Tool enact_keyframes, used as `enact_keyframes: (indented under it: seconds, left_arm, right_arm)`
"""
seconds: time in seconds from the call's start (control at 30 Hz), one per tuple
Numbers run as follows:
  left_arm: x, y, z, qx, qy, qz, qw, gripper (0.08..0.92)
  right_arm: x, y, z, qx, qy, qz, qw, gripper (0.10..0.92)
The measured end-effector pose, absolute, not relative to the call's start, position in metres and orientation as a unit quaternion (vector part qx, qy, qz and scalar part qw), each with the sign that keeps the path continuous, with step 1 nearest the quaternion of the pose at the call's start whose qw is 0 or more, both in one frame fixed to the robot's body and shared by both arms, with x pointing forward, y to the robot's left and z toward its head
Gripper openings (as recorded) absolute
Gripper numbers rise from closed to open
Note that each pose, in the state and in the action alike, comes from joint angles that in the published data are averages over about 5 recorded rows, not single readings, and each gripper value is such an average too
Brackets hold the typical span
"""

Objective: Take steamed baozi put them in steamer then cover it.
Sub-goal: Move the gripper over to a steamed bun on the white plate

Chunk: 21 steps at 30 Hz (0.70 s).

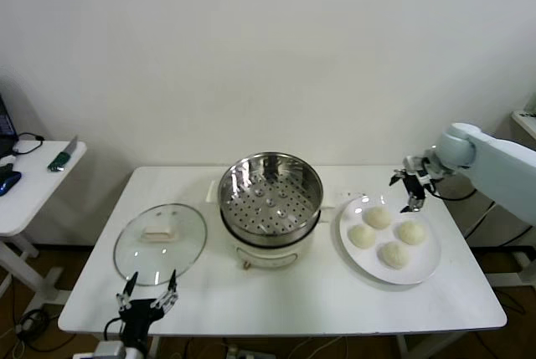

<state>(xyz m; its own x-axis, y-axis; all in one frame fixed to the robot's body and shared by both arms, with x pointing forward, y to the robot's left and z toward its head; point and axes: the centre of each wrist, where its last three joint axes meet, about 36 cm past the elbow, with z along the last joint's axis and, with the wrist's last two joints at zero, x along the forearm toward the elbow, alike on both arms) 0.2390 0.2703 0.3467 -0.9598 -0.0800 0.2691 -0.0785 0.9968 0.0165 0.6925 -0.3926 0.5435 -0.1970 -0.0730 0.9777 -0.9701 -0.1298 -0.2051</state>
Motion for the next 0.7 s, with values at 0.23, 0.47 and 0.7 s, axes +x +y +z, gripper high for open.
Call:
enact_keyframes:
  seconds: [0.23,0.47,0.7]
  left_arm:
    - [0.238,0.272,0.348,0.04,-0.99,-0.006,0.136,0.823]
    - [0.236,0.272,0.347,0.041,-0.989,-0.007,0.138,0.823]
    - [0.236,0.272,0.346,0.041,-0.989,-0.007,0.139,0.823]
  right_arm:
    - [0.71,-0.38,0.521,0.501,-0.515,0.556,0.419,0.823]
    - [0.718,-0.376,0.498,0.501,-0.515,0.546,0.431,0.823]
    - [0.72,-0.379,0.478,0.497,-0.518,0.538,0.442,0.823]
